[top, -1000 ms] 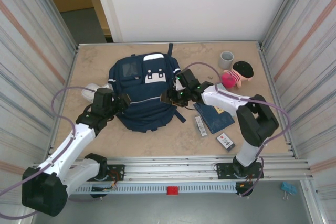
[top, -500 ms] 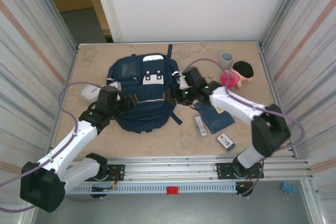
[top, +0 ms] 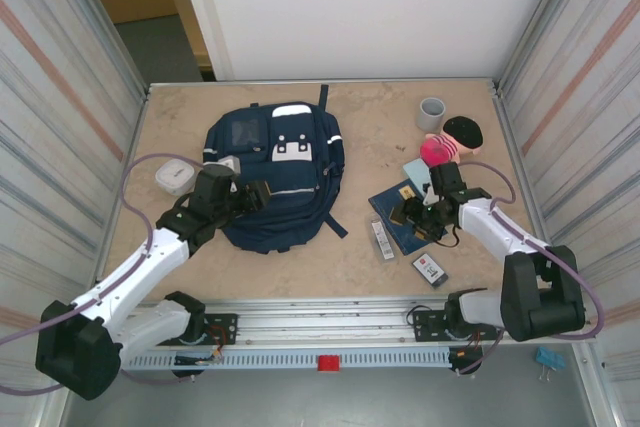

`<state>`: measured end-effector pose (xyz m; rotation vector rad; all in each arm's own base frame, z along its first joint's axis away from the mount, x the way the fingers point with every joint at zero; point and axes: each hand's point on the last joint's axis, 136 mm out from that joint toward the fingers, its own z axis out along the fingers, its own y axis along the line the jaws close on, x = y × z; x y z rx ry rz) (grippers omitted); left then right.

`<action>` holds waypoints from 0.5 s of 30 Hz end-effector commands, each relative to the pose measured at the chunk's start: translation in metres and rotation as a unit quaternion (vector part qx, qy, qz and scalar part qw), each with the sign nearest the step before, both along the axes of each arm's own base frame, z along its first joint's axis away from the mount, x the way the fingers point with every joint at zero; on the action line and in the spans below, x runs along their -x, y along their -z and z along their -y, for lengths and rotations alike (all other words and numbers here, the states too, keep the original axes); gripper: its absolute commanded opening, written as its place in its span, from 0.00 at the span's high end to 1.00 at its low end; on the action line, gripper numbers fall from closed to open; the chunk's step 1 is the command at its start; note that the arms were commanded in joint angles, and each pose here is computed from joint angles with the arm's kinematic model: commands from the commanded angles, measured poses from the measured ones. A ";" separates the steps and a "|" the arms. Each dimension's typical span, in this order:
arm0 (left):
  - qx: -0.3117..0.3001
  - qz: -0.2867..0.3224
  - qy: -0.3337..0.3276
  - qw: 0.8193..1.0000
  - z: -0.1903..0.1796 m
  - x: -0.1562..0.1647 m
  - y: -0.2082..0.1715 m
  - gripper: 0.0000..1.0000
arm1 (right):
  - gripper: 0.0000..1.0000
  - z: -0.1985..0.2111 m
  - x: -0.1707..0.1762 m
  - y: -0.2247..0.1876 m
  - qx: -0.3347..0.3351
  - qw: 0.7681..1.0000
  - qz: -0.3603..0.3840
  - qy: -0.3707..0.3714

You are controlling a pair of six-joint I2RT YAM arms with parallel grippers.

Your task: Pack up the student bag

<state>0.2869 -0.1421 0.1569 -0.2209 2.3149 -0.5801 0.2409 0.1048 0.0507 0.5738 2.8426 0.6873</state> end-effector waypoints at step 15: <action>-0.004 0.007 0.004 1.000 0.010 -0.008 0.001 0.41 | 0.37 -0.028 -0.029 0.018 -0.061 0.995 0.051 0.068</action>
